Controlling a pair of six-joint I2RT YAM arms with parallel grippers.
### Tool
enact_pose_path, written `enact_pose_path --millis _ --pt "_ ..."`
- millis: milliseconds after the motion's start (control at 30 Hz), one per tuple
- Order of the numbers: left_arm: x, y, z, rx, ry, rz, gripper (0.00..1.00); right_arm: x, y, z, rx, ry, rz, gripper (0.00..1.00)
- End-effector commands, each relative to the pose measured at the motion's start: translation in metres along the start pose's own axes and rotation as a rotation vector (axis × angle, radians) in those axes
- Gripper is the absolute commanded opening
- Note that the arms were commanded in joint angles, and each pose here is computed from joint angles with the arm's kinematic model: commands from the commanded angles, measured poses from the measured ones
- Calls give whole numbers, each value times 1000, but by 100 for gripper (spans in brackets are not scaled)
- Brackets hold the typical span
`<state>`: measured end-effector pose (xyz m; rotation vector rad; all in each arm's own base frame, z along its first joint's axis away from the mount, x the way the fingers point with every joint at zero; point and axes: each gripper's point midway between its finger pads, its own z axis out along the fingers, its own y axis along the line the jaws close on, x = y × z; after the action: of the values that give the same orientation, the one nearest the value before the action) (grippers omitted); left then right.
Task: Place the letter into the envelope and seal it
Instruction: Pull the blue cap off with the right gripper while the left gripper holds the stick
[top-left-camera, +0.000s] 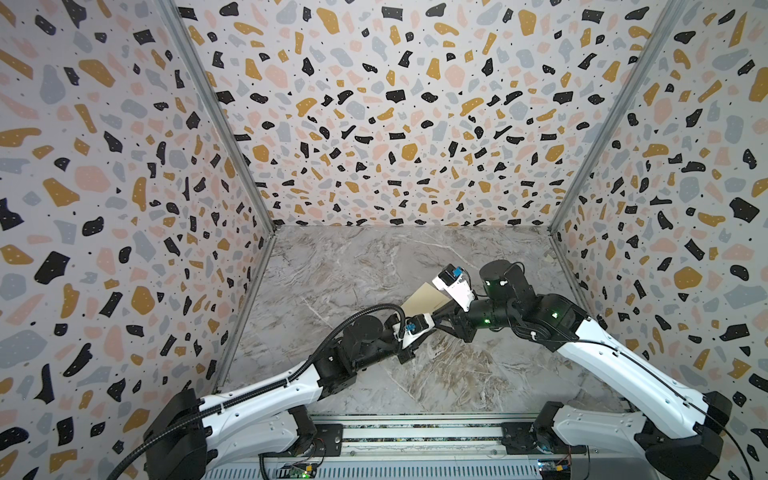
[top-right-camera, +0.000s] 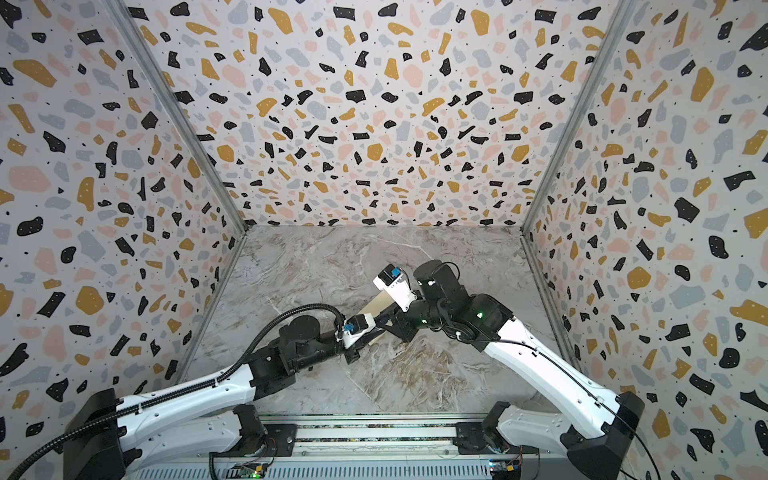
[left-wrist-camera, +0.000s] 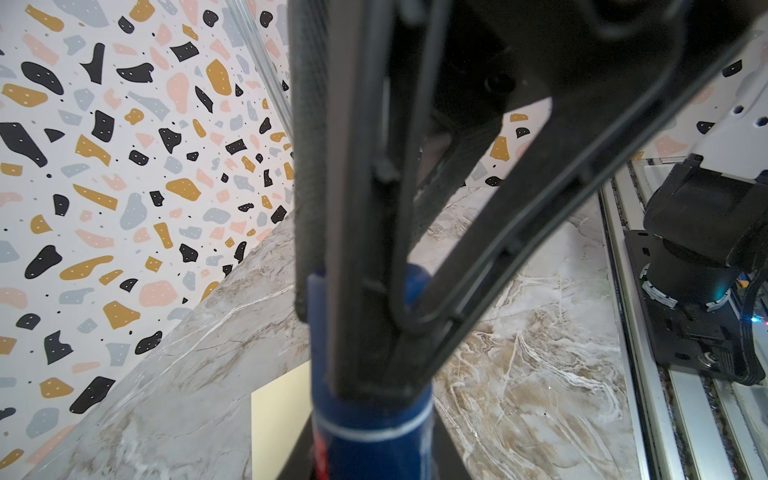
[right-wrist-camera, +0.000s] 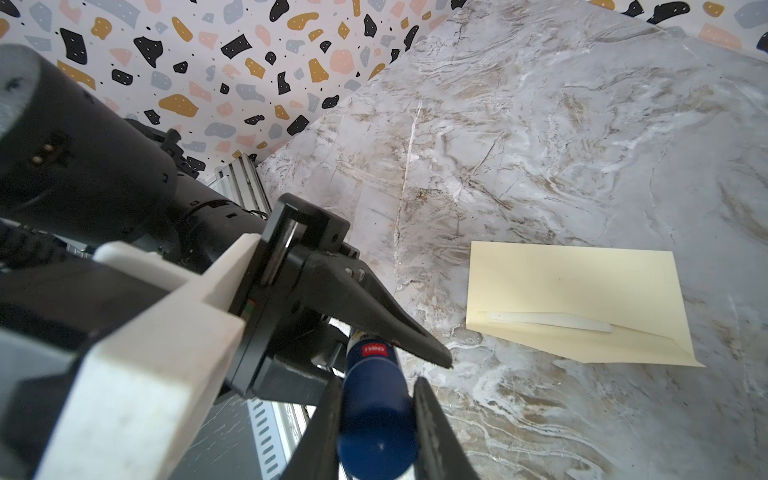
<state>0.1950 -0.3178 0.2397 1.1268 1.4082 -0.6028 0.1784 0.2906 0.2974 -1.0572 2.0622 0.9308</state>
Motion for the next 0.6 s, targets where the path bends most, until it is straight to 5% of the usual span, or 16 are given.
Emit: enact_pose_path --millis 0,333,567 --pt "41 -14 1 53 146 -37 0 -41 8 -43 54 -162 -131 0" --pt "46 -18 3 76 161 -42 0 -39 11 -48 51 -162 -196 0" --pt "49 -12 2 36 174 -39 0 -43 2 -51 91 -169 -133 0"
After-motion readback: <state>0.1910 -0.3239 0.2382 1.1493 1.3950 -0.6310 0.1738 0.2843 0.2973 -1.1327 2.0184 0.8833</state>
